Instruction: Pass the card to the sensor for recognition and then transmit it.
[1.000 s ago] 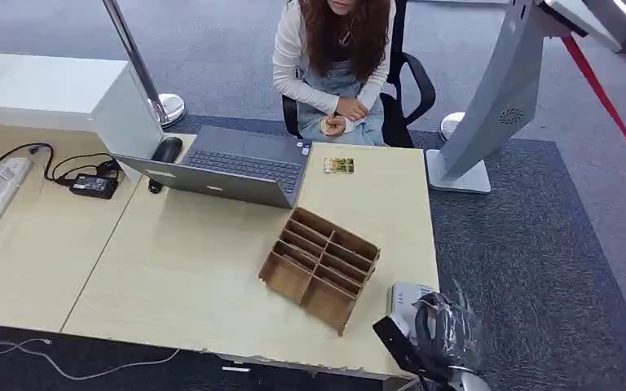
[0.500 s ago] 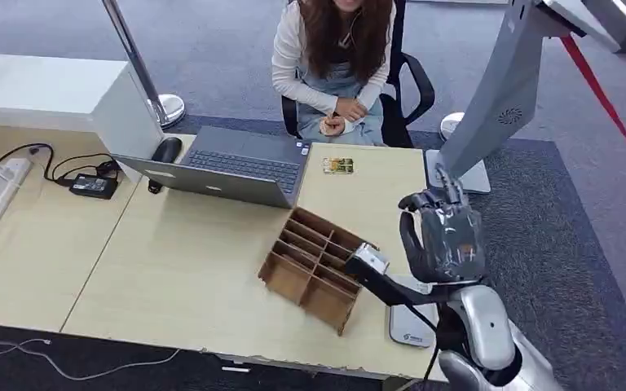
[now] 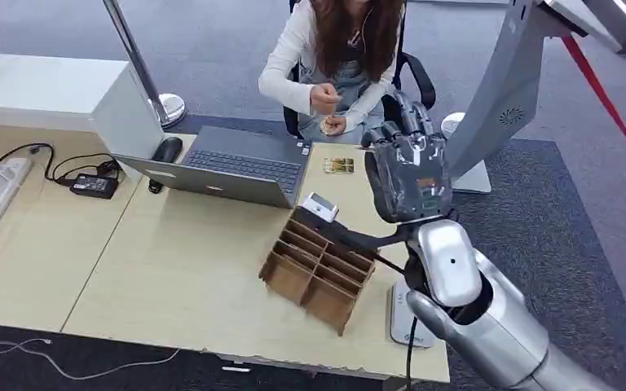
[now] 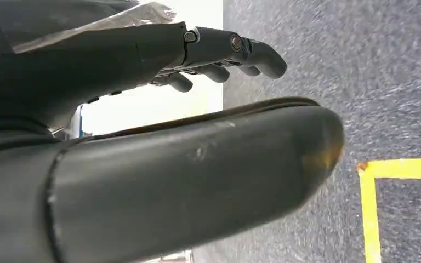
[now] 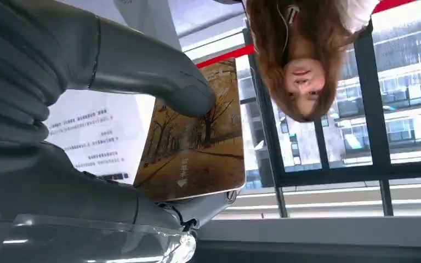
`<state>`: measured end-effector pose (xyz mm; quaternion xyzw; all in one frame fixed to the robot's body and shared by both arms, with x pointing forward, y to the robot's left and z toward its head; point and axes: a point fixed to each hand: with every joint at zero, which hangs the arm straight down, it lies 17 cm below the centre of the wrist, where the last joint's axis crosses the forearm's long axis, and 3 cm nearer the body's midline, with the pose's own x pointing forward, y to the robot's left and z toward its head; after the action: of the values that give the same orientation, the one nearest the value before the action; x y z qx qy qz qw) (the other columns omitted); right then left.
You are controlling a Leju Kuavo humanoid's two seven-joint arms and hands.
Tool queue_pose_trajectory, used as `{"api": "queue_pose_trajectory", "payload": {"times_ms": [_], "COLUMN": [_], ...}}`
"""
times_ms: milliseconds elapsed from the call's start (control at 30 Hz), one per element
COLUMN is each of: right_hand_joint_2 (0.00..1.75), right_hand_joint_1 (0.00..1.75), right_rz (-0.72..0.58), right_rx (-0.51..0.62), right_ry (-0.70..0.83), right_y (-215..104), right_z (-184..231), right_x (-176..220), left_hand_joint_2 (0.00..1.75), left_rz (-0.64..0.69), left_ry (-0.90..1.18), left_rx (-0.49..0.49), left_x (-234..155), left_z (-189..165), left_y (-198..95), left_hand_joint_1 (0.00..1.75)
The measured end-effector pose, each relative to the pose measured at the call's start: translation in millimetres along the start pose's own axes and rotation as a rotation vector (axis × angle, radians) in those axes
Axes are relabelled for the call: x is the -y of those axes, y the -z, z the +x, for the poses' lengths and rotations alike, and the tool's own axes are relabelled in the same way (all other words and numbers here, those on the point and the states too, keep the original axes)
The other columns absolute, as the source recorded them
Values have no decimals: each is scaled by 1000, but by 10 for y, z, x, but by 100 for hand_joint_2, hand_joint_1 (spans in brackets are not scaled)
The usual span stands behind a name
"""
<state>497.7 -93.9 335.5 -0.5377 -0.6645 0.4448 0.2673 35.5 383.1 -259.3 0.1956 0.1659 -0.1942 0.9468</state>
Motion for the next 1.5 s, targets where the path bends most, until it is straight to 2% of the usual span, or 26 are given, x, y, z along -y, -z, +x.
{"api": "queue_pose_trajectory", "payload": {"times_ms": [200,400,633,967,1000,1033,1067,1200,1367,1500], "right_hand_joint_2": [175,175,175,175,175,175,175,175,175,175], "right_hand_joint_1": [175,175,175,175,159,33,0,0,0,0], "right_rz": [42,77,138,168,165,161,157,146,121,119], "right_rx": [32,41,15,-23,-29,-32,-34,-43,-65,-73], "right_ry": [-47,-29,-9,24,28,34,40,78,278,377], "right_y": [244,340,376,389,396,407,418,436,429,368], "right_z": [300,530,607,621,613,610,612,634,668,712], "right_x": [-224,-413,-684,-850,-850,-842,-833,-813,-782,-779], "left_hand_joint_2": [0,0,0,0,0,0,0,0,0,0], "left_rz": [9,11,11,13,12,13,13,17,17,18], "left_ry": [52,78,90,100,100,101,102,109,112,111], "left_rx": [33,44,56,63,64,65,65,67,65,56], "left_x": [-31,-30,-26,-25,-22,-22,-22,-21,-15,-11], "left_z": [39,50,64,69,68,68,67,60,44,20], "left_y": [6,7,8,9,11,11,12,17,23,29], "left_hand_joint_1": [0,0,0,0,0,0,0,0,0,0]}}
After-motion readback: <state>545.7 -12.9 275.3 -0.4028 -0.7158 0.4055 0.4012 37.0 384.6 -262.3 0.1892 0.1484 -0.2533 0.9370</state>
